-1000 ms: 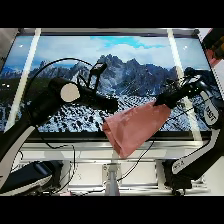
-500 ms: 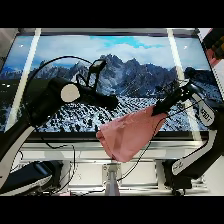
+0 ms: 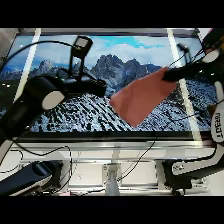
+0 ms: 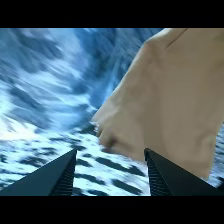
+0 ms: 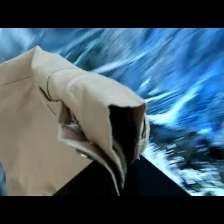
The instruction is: Fold the clothes and pants, and hang the long-sleeved shirts on hangers.
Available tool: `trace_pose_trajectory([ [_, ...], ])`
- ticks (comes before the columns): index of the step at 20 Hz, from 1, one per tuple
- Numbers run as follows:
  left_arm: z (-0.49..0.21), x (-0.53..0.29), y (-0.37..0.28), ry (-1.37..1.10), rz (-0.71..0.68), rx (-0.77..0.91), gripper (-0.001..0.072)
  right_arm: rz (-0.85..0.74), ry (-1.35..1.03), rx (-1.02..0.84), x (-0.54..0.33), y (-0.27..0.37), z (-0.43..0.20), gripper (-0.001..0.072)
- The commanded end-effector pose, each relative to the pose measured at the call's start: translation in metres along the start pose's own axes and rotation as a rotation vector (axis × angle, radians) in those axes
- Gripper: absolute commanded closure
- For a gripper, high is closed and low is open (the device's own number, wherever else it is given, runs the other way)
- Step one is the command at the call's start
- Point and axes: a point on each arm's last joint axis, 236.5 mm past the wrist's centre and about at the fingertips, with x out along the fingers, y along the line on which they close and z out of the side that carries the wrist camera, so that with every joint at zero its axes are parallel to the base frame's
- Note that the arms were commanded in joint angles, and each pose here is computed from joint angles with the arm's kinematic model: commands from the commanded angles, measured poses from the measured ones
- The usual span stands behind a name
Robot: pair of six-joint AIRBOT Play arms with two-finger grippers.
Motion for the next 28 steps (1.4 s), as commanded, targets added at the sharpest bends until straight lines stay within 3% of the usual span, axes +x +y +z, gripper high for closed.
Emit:
trace_pose_trajectory([
  [1, 0.027, -0.036, 0.034, -0.113, 0.14, 0.11, 0.0212, -0.285, -0.215, 0.171, -0.081, -0.07, 0.041, 0.0691],
  [6, 0.045, -0.076, 0.051, -0.205, 0.212, 0.151, 0.0212, -0.489, -0.355, 0.57, -0.186, -0.169, -0.007, 0.0691],
  [9, 0.049, -0.086, 0.054, -0.228, 0.224, 0.156, 0.0212, -0.584, -0.433, 0.835, -0.247, -0.218, -0.063, 0.0691],
  [12, 0.049, -0.086, 0.054, -0.229, 0.224, 0.156, 0.0212, -0.687, -0.363, 0.996, -0.288, -0.241, -0.14, 0.0692],
  [18, 0.049, -0.087, 0.055, -0.229, 0.227, 0.157, 0.0212, -0.939, -0.031, 1.393, -0.351, -0.227, -0.312, 0.0692],
  [25, 0.049, -0.085, 0.055, -0.227, 0.226, 0.158, 0.0212, -0.998, 0.135, 1.625, -0.368, -0.204, -0.413, 0.069],
  [26, 0.049, -0.084, 0.054, -0.225, 0.226, 0.159, 0.0212, -0.991, 0.139, 1.647, -0.366, -0.202, -0.421, 0.0639],
  [27, 0.049, -0.083, 0.054, -0.225, 0.225, 0.159, 0.0212, -0.987, 0.139, 1.662, -0.365, -0.202, -0.427, 0.0473],
  [28, 0.049, -0.083, 0.054, -0.224, 0.225, 0.16, 0.0212, -0.983, 0.133, 1.668, -0.364, -0.203, -0.431, 0.0171],
])
